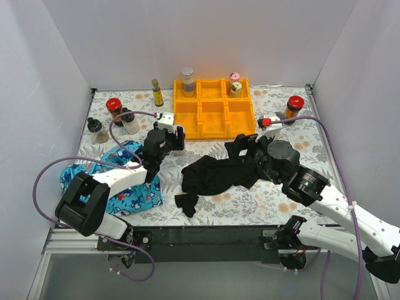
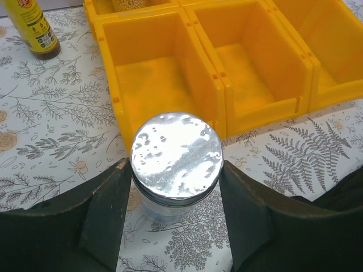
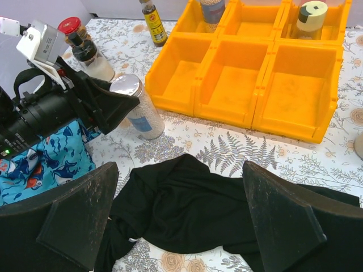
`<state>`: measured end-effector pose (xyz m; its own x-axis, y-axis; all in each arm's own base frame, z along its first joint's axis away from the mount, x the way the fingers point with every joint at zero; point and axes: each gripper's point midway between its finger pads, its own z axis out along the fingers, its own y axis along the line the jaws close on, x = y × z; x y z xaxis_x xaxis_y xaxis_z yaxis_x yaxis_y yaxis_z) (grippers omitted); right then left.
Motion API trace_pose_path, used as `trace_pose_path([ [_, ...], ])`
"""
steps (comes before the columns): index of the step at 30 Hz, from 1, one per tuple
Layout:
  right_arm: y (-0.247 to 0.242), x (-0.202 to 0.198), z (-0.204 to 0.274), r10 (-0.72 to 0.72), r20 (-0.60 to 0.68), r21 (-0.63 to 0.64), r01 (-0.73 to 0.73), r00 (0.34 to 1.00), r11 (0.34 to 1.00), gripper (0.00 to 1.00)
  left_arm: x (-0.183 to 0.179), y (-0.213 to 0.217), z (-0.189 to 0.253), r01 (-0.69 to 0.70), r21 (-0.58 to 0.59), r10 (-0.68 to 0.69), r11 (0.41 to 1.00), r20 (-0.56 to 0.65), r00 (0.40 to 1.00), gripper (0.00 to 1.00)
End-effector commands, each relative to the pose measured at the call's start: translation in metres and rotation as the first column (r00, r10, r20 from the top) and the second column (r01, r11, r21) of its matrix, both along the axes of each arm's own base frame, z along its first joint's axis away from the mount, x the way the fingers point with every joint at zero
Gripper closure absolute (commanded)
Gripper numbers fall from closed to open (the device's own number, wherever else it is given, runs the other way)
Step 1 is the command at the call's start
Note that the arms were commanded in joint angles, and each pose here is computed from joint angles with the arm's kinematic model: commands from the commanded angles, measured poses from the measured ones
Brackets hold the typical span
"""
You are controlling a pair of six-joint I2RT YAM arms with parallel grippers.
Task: Organize the condiment bottles
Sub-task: Pick up the bottle from the center of the board, then place the bottle in the storage box.
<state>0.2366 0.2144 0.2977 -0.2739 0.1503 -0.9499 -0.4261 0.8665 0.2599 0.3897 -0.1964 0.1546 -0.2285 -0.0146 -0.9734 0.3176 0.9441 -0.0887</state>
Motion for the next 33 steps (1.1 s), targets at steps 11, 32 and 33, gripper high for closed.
trace_pose_path([
  [11,0.001,-0.001,0.024,0.008,0.047,0.077,-0.011,0.999,0.997,0.01,0.006,-0.01,0.16,0.046,-0.129,-0.013,0.991,0.24,0.971,1.0],
  [32,-0.004,-0.006,0.046,0.024,0.125,0.096,-0.037,0.992,0.995,0.01,0.204,-0.046,0.201,-0.031,-0.066,0.056,0.997,0.409,0.911,1.0],
  [33,-0.004,-0.005,0.045,0.022,0.124,0.092,-0.033,0.992,0.995,0.01,0.209,-0.045,0.198,-0.035,-0.07,0.061,0.997,0.411,0.91,1.0],
])
